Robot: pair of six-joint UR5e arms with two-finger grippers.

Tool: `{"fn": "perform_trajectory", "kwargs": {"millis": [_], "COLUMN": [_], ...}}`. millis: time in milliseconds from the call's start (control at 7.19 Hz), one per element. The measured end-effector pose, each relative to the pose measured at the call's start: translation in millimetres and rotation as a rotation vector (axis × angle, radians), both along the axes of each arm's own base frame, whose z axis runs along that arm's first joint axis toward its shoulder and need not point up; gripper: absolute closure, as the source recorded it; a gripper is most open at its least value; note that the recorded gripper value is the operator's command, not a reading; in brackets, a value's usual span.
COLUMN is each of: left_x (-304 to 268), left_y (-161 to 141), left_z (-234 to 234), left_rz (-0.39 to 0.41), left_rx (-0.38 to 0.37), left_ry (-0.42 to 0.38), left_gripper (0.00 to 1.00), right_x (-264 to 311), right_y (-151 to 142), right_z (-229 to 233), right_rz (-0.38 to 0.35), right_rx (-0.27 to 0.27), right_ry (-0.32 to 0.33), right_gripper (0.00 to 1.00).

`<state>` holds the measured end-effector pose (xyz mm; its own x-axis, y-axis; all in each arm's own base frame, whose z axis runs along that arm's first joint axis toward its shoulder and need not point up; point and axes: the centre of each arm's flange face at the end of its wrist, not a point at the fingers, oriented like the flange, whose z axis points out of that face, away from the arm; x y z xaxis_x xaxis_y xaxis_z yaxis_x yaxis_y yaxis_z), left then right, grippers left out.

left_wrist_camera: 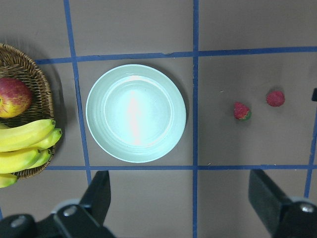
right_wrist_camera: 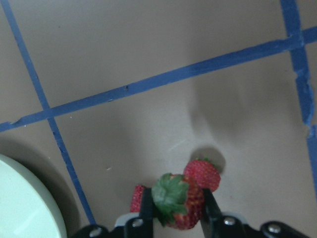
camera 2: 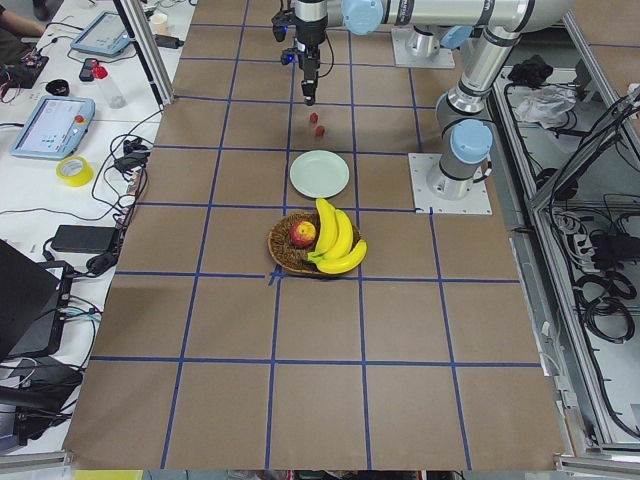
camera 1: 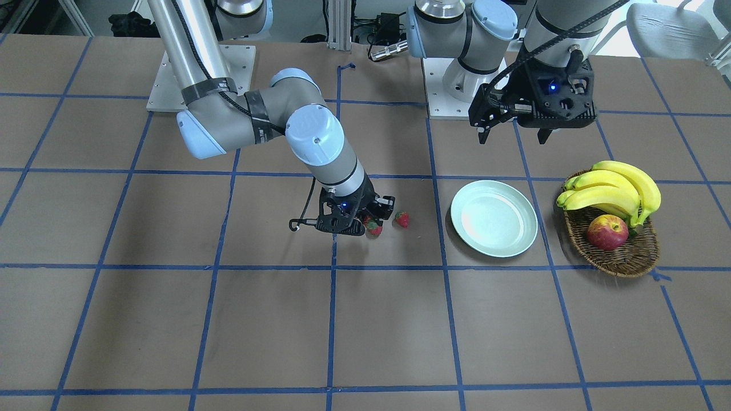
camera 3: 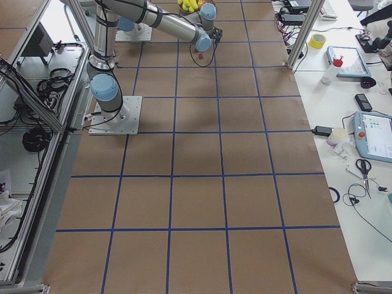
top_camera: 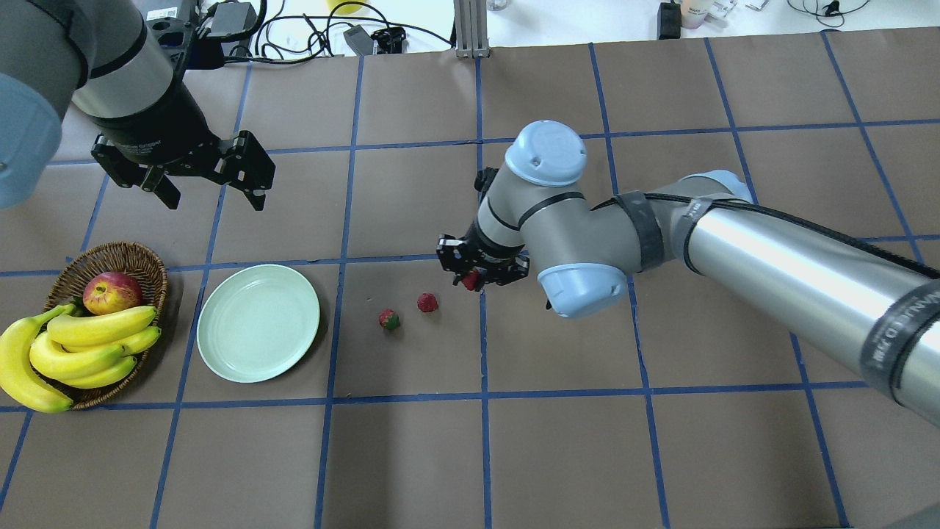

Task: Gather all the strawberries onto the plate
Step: 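Carry the strawberry toward the plate and release it beside the others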

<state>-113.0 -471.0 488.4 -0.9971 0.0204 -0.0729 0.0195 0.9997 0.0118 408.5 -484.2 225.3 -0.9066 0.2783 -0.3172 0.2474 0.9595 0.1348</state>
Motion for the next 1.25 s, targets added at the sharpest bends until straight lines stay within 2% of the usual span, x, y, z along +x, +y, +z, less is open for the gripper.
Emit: {"fn": "perform_trajectory", "kwargs": {"millis": [278,417,556,695,973,1251], "left_x": [-0.1,0.0,0.1,0.2,0.3,0.4], "left_y": [0.0,-0.1,-0.2,-0.7,-1.3,-2.6], "left_z": [-0.2,-0.5,-0.8,-1.5,-3.2,-7.7], "left_rz": [0.0,0.0,0.0,0.0,0.0,0.004], "left_rx": [0.0,0.002,0.003,0.004,0.008,0.017], "left_ry": [0.0,0.0,-0.001,-0.001,-0.002,0.004], "left_gripper": [0.0,0.0,0.0,0.0,0.0,0.0], "right_x": [20.4,24.1,25.4,26.0,27.1,25.1], "right_y": [-11.5,-14.4,-13.8,-12.3,-10.0,-10.7], "right_z": [-15.6,-24.0,-29.6,-32.1,-31.7,-11.1], "right_rz": [-0.018,-0.019,-0.017,-0.016,-0.012,-0.012], "right_rx": [0.02,0.03,0.037,0.04,0.038,0.006], "right_ry": [0.002,0.006,0.013,0.019,0.028,0.037], "right_gripper": [0.82,0.3,0.1,0.0,0.0,0.0]}}
